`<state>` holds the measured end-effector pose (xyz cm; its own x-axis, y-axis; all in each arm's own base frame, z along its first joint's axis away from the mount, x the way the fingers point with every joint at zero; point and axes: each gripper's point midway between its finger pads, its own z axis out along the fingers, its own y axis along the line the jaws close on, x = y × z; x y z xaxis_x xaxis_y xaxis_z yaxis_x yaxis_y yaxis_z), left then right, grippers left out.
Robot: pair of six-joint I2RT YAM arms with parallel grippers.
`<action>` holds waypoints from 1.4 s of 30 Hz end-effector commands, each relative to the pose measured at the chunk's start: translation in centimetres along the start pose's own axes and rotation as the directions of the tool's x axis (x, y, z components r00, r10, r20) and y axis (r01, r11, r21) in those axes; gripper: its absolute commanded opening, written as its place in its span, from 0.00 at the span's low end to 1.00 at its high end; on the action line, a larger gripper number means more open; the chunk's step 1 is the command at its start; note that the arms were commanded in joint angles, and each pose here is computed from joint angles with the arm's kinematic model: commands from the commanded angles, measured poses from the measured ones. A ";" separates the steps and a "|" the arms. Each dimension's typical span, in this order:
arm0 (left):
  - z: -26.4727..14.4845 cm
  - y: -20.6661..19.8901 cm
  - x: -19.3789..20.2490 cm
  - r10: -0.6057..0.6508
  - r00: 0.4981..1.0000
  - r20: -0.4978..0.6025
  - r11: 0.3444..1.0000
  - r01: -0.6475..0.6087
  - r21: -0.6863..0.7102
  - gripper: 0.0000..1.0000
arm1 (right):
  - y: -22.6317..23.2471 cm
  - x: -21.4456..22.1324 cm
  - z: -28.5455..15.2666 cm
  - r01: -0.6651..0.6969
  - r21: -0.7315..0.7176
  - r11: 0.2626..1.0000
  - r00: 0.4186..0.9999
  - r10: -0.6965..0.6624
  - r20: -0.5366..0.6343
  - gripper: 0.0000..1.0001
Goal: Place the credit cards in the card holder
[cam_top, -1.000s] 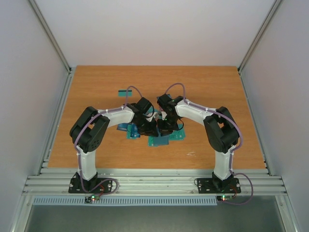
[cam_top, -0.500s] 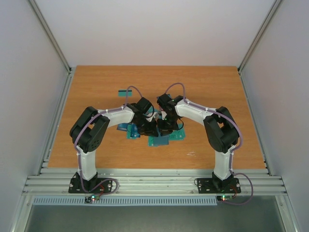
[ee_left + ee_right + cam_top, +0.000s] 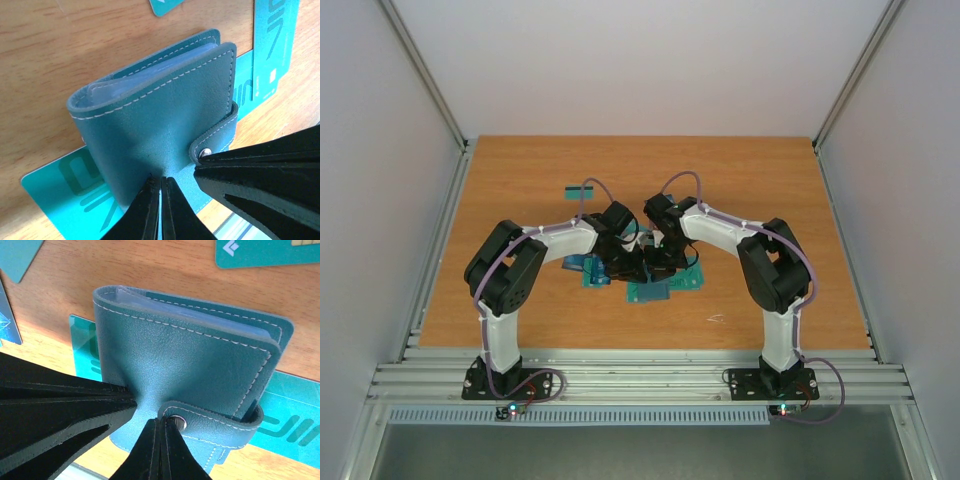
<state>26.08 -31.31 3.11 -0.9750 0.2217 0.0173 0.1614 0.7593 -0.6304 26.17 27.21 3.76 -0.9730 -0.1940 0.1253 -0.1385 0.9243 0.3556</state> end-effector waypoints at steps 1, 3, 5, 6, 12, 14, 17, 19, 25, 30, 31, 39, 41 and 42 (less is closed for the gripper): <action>0.9 1.0 -0.1 0.040 0.999 0.000 0.999 -0.040 -0.033 0.05 | -0.7 -0.2 2.8 -0.022 0.024 0.999 0.999 0.023 -0.045 0.01; 0.9 1.0 0.0 0.039 0.999 -0.002 0.999 -0.039 -0.028 0.05 | -0.9 -0.3 3.1 -0.025 0.035 0.999 0.998 0.027 -0.053 0.01; 1.0 1.0 0.0 0.039 0.999 -0.005 0.999 -0.039 -0.025 0.05 | -1.1 -0.4 3.3 -0.022 0.047 0.999 0.998 0.025 -0.060 0.01; 1.0 1.0 0.1 0.039 0.999 -0.005 0.999 -0.039 -0.024 0.05 | -1.2 -0.5 3.4 -0.025 0.053 0.998 0.997 0.029 -0.065 0.01; 0.9 0.8 0.1 0.042 0.999 -0.007 0.999 -0.042 -0.018 0.05 | -2.0 -0.6 4.2 -0.034 0.079 0.996 0.995 0.041 -0.096 0.01; 0.7 0.6 0.0 0.045 0.999 -0.004 0.999 -0.045 -0.017 0.05 | -2.4 -0.3 4.4 -0.035 0.091 0.995 0.994 0.045 -0.104 0.01; 0.4 0.2 -0.2 0.054 0.999 -0.001 0.998 -0.054 -0.015 0.05 | -2.3 -0.2 4.1 -0.028 0.088 0.996 0.994 0.036 -0.100 0.01; 0.1 -0.1 -0.4 0.059 0.998 0.006 0.998 -0.059 -0.012 0.05 | -1.9 -0.2 3.2 -0.018 0.077 0.997 0.996 0.024 -0.085 0.04; -1.8 -1.8 -1.1 0.081 0.996 0.037 0.997 -0.081 -0.008 0.09 | 0.3 -0.9 -0.6 0.015 0.026 1.000 1.000 -0.015 -0.007 0.16; -3.6 -3.2 -1.7 0.100 0.993 0.065 0.995 -0.099 -0.020 0.12 | 2.3 -1.7 -4.3 0.047 -0.012 0.999 0.996 -0.046 0.074 0.23; -3.9 -3.4 -1.8 0.107 0.992 0.071 0.994 -0.106 -0.025 0.12 | 2.6 -1.8 -5.0 0.052 -0.019 0.998 0.995 -0.050 0.088 0.24; -7.7 -5.4 -2.4 0.157 0.978 0.139 0.987 -0.149 -0.065 0.23 | 3.2 -1.9 -10.8 0.081 -0.033 0.996 0.971 -0.071 0.229 0.36; -9.3 -6.1 -2.7 0.173 0.970 0.173 0.984 -0.161 -0.081 0.26 | 3.5 -1.7 -13.2 0.106 -0.051 0.993 0.954 -0.087 0.288 0.44; -10.3 -6.3 -2.8 0.183 0.963 0.196 0.981 -0.165 -0.104 0.29 | 3.5 -1.6 -14.3 0.115 -0.051 0.992 0.943 -0.093 0.318 0.49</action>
<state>28.22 -30.87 9.81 -0.9637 0.2409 -0.1152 0.2627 0.7784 -0.5701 29.13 26.88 13.08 -0.9820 -0.1749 -0.0716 -0.1890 0.9020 0.3883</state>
